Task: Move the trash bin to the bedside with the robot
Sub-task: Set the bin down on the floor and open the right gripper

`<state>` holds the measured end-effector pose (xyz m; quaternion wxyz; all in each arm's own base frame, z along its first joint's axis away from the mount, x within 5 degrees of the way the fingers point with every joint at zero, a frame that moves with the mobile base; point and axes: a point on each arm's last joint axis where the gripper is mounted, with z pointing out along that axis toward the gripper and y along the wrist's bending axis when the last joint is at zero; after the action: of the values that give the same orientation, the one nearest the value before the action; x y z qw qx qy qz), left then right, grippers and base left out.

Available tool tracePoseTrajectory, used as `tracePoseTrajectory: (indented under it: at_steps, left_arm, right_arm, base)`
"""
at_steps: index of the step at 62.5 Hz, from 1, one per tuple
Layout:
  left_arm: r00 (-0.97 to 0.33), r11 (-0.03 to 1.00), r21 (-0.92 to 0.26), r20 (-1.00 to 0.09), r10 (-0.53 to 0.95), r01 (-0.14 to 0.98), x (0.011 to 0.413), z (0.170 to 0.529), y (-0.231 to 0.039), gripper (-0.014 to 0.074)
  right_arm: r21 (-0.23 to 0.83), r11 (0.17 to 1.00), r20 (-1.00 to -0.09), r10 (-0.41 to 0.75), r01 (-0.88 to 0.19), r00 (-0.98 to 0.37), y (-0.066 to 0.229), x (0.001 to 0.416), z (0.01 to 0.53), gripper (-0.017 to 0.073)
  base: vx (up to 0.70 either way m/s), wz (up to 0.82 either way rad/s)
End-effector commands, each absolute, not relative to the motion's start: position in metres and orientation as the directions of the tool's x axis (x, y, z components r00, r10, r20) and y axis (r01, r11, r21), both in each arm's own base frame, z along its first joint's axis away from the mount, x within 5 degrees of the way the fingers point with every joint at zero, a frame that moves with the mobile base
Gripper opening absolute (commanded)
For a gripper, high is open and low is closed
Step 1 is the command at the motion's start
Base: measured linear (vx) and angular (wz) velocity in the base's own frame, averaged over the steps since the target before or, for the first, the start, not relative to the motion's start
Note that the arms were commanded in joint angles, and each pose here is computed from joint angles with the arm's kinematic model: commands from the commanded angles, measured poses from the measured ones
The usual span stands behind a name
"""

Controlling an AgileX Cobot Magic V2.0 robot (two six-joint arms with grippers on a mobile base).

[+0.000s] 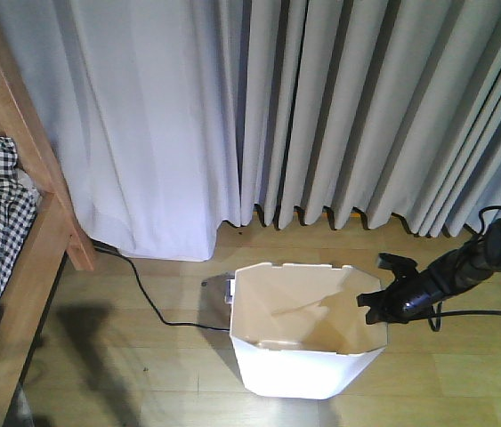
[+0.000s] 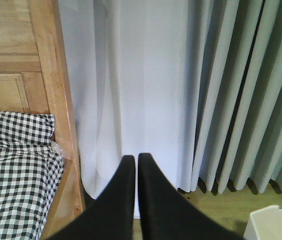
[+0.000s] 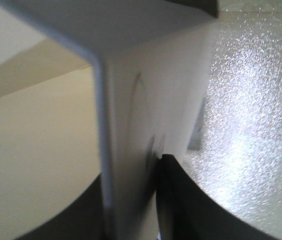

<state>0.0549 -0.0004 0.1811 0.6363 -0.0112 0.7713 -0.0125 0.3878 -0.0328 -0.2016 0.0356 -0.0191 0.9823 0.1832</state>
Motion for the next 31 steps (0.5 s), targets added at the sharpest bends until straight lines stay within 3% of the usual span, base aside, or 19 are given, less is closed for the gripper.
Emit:
tracePoseTrajectory:
  at_steps: [1, 31]
  left_arm:
    - [-0.126, 0.999, -0.042, -0.991, -0.041, 0.002, 0.056, 0.182, -0.001, -0.0007]
    - [-0.126, 0.999, -0.042, -0.991, -0.041, 0.002, 0.056, 0.182, -0.001, -0.0007]
  right_arm:
    - [0.410, 0.907, -0.129, -0.042, -0.092, -0.991, -0.024, 0.415, -0.167, 0.0172]
    - [0.311, 0.948, -0.167, -0.010, -0.062, -0.986, -0.027, 0.416, -0.179, 0.0286]
  base:
    - [0.00, 0.00]
    - [0.00, 0.00]
